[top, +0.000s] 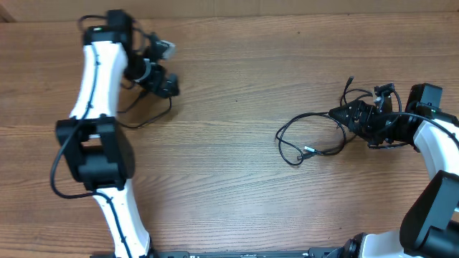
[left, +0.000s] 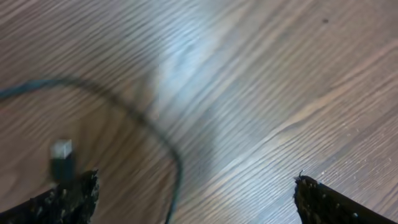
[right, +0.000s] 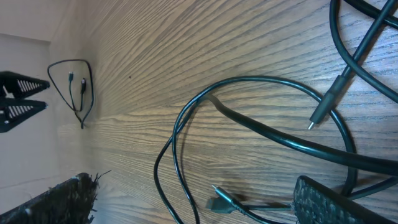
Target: Untangle cables
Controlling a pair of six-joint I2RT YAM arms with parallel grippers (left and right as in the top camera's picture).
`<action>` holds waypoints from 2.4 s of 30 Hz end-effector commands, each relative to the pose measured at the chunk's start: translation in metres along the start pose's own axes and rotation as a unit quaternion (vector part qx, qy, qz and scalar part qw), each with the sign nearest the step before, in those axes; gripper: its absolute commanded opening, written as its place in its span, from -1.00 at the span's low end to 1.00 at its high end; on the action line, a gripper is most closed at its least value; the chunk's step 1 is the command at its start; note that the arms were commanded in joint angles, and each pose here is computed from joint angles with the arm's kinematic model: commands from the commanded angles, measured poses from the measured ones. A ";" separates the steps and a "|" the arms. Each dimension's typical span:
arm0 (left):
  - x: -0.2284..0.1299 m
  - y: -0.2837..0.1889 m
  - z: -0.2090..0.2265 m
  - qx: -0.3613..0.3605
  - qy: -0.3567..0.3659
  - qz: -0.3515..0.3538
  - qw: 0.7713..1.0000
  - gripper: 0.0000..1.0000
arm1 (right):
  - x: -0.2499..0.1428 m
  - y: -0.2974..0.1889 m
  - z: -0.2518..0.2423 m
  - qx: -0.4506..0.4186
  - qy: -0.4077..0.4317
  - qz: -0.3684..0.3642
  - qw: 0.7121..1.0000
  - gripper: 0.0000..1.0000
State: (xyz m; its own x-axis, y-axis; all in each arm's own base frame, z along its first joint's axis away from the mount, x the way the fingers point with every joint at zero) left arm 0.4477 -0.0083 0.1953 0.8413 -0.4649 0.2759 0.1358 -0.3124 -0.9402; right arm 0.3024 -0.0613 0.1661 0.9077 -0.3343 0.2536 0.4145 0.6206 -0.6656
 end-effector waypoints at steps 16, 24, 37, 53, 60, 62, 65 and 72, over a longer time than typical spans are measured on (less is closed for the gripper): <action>-0.022 0.043 0.005 0.166 0.009 0.111 0.980 0.99 | -0.001 0.001 0.002 0.004 0.001 0.005 1.000 1.00; -0.049 0.069 0.020 0.171 0.008 0.133 0.976 0.99 | -0.001 0.001 0.002 0.004 0.004 0.008 1.000 1.00; -0.069 0.050 0.089 0.240 -0.062 0.059 0.967 0.99 | -0.002 0.001 0.002 0.004 0.005 0.009 1.000 1.00; -0.170 -0.026 0.220 0.369 -0.288 -0.075 0.881 0.99 | -0.004 0.001 0.002 0.004 0.011 0.014 1.000 1.00; -0.190 -0.029 0.223 0.289 -0.298 -0.120 0.902 0.99 | -0.004 0.001 0.002 0.004 0.011 0.014 1.000 1.00; -0.181 -0.026 0.215 0.259 -0.274 -0.132 0.917 0.99 | -0.004 0.001 0.002 0.004 0.011 0.014 1.000 1.00; -0.165 -0.026 0.203 0.235 -0.256 -0.141 0.927 0.99 | -0.004 0.001 0.002 0.004 0.011 0.014 1.000 1.00; -0.112 -0.019 0.141 0.099 -0.194 -0.166 0.962 0.99 | -0.003 0.001 0.002 0.004 0.010 0.013 1.000 1.00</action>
State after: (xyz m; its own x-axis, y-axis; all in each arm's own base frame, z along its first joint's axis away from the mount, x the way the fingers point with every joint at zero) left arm 0.4162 0.2014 0.1274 0.8997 0.0291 0.4355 0.4365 -0.0544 -0.8981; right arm 0.2984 -0.0597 0.1651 0.9156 -0.3371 0.2191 0.3922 0.6293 -0.6709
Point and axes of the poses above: each gripper's point midway between its finger pads, its own y axis out along the fingers, its own z axis along the line the jaws close on, x = y × z, the point moved 10 cm from there along -y, back along the fingers, and after that the axes turned 1 degree about -y, right-handed, at the moved point
